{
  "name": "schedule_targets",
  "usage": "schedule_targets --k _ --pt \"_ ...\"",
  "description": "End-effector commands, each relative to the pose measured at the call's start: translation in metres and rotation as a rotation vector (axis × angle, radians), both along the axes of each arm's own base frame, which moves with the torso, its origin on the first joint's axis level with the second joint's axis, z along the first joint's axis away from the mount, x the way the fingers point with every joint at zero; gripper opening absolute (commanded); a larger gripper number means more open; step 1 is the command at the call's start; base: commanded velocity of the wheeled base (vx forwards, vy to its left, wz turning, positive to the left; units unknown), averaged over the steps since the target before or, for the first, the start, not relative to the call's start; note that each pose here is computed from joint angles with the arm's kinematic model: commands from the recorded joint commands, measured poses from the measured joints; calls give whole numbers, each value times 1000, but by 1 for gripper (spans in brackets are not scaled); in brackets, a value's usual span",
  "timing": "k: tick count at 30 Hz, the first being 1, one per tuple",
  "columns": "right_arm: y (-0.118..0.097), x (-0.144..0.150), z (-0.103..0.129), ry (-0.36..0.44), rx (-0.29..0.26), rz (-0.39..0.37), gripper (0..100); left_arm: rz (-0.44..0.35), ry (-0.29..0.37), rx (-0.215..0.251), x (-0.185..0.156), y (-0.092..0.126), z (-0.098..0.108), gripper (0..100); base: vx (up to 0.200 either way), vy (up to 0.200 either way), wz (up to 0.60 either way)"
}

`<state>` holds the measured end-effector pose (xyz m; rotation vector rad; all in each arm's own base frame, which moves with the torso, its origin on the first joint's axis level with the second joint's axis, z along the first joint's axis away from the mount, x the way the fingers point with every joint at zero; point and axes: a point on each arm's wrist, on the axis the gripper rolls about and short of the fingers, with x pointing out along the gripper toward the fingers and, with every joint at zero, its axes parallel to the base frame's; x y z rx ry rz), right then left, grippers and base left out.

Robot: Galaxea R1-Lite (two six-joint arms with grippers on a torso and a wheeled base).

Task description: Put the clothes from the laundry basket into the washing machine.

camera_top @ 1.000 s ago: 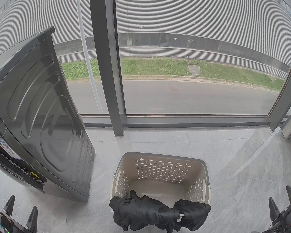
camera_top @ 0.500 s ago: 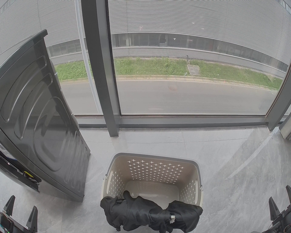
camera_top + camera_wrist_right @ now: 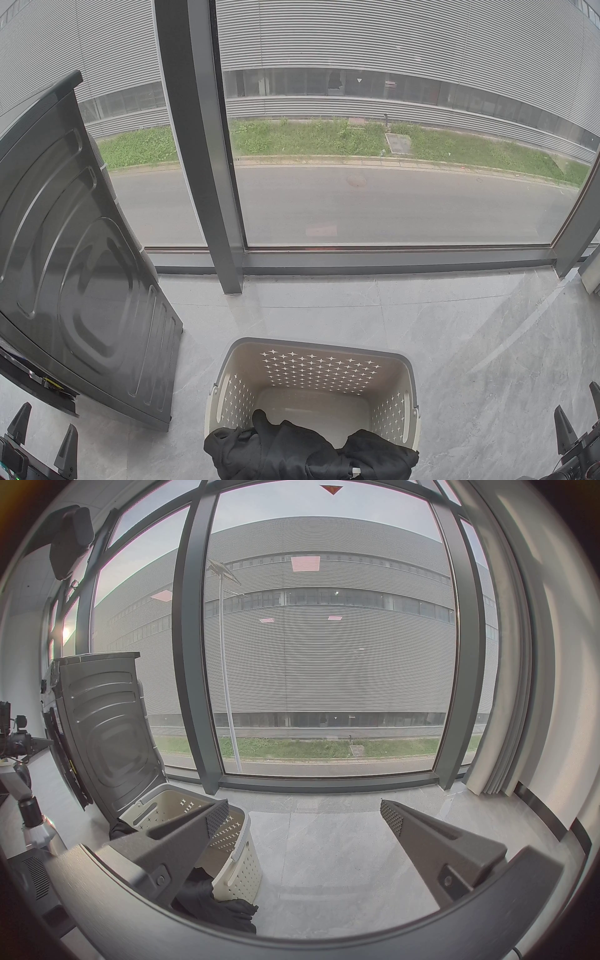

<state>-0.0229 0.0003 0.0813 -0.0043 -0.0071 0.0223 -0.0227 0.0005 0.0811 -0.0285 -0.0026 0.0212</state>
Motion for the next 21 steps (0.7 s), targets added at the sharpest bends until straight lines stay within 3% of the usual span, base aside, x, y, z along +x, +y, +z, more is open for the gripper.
schedule_targets --k 1,9,21 --pt "0 0 -5 1 0 1 100 0 1 -1 0 0 -4 100 200 0 0" --pt "0 0 -5 1 0 1 100 0 1 -1 0 0 -4 100 200 0 0" --pt "0 0 -5 1 0 1 100 0 1 -1 0 0 -4 100 0 0 0"
